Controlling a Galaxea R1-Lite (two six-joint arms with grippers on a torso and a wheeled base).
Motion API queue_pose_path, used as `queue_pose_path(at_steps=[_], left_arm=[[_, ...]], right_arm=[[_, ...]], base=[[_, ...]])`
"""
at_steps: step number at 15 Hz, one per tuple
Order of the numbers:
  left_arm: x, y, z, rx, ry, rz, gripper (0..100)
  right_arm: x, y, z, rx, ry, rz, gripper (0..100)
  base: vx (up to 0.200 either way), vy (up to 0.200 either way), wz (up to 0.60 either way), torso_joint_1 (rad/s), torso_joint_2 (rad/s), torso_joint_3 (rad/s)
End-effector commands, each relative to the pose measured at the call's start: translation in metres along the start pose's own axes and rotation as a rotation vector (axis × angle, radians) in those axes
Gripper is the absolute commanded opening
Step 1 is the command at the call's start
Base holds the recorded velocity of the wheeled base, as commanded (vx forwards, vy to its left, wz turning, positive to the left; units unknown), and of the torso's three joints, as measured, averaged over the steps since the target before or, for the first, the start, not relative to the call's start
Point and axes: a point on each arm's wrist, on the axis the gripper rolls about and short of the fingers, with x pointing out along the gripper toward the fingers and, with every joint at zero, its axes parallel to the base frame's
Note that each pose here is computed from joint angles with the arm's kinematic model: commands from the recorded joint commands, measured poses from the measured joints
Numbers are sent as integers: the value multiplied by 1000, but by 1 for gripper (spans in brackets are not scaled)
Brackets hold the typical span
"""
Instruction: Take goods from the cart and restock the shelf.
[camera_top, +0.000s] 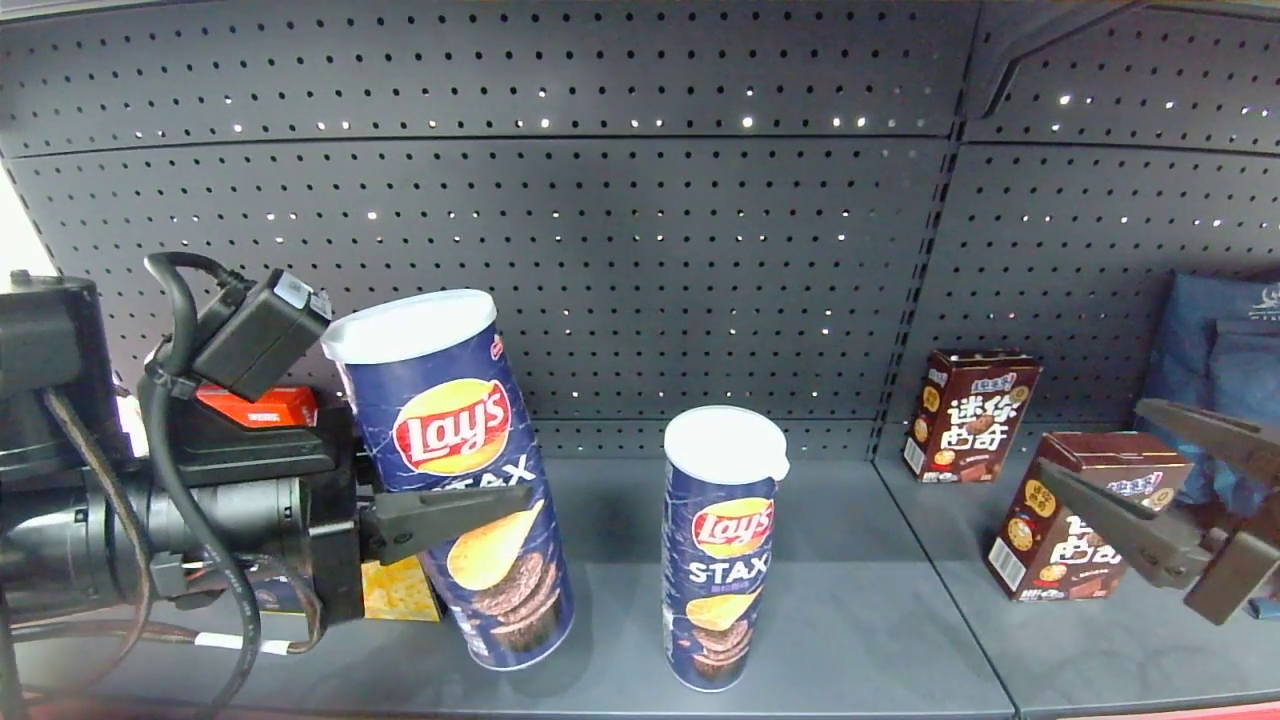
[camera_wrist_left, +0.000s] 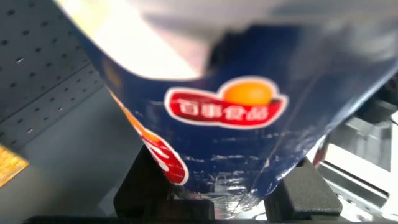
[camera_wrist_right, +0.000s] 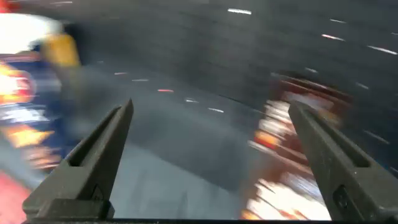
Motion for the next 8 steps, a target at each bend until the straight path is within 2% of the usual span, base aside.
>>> queue_pose_path(at_steps=[1, 4, 7, 8], left_arm=[[7, 7, -3, -11, 20, 43, 0], [13, 12, 0, 13, -14, 50, 0], [17, 15, -1, 6, -6, 52, 0], [19, 17, 0, 5, -5, 52, 0]], right_arm=[[-43, -15, -11, 8, -42, -204, 100], [-81, -10, -35, 32, -42, -303, 100], [-113, 0, -51, 33, -10, -397, 100], [-134, 7, -64, 35, 7, -428, 100]], base=[[0, 0, 0, 0, 0, 0], [0, 0, 0, 0, 0, 0], [0, 0, 0, 0, 0, 0], [0, 0, 0, 0, 0, 0]])
